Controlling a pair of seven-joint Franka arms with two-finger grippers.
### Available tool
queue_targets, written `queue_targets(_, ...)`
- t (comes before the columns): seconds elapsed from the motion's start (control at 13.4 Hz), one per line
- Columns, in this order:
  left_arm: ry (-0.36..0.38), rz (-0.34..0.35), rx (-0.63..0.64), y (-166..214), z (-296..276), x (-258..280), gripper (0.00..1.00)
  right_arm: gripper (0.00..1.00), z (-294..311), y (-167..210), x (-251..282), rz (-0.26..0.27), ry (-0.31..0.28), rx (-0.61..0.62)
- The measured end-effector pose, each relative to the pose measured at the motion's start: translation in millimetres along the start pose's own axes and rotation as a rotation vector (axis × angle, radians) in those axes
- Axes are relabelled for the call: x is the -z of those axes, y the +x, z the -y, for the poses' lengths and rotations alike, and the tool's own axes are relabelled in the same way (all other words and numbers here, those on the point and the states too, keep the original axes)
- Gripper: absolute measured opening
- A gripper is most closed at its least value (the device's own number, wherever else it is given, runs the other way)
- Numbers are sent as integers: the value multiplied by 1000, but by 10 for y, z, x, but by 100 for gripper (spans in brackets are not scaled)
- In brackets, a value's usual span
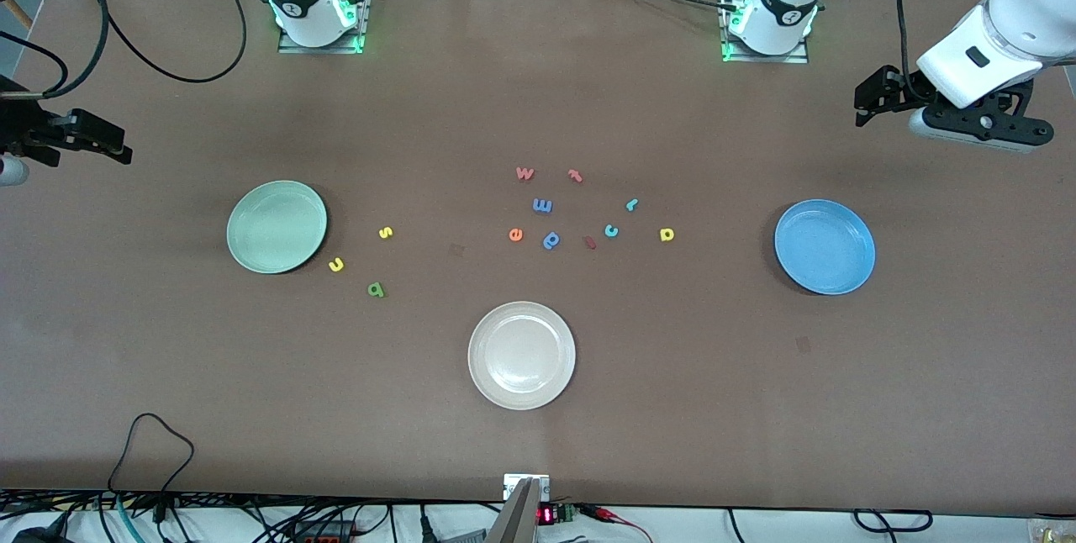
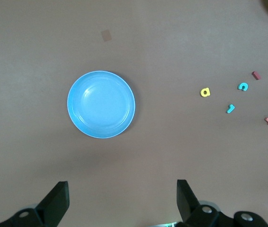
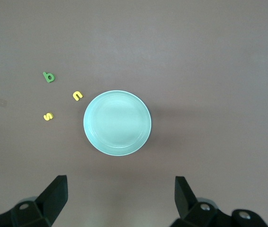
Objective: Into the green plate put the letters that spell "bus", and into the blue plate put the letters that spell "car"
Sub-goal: 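Lower the right gripper to the yellow n while the left gripper reaches the yellow a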
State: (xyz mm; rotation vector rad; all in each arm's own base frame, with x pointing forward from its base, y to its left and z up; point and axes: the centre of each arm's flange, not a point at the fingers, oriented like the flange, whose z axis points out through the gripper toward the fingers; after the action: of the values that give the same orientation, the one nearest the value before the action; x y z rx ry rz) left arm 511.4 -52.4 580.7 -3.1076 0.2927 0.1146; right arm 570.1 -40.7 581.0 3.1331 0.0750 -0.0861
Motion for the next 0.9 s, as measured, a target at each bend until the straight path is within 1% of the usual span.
queue_targets(0.37, 0, 1, 1, -1, 7, -1, 100, 100, 6, 3, -10, 4, 0, 0)
queue_targets(0.52, 0, 2, 1, -3, 8, -2, 100, 100, 15, 45, -125, 32, 3, 3)
queue_targets(0.6, -1, 10, 4, -11, 9, -9, 100, 100, 29, 79, -231, 59, 6, 6)
queue_targets(0.67, -3, 31, 9, -30, 12, -32, 100, 100, 46, 115, -361, 92, 10, 10)
queue_targets(0.75, -6, 70, 16, -52, 11, -88, 100, 100, 69, 173, -538, 128, 14, 15)
queue_targets(0.82, -11, 131, 17, -63, 3, -201, 100, 100, 104, 254, -740, 158, 18, 22)
queue_targets(0.9, -16, 192, 16, -44, -8, -351, 100, 100, 169, 363, -950, 171, 21, 34)
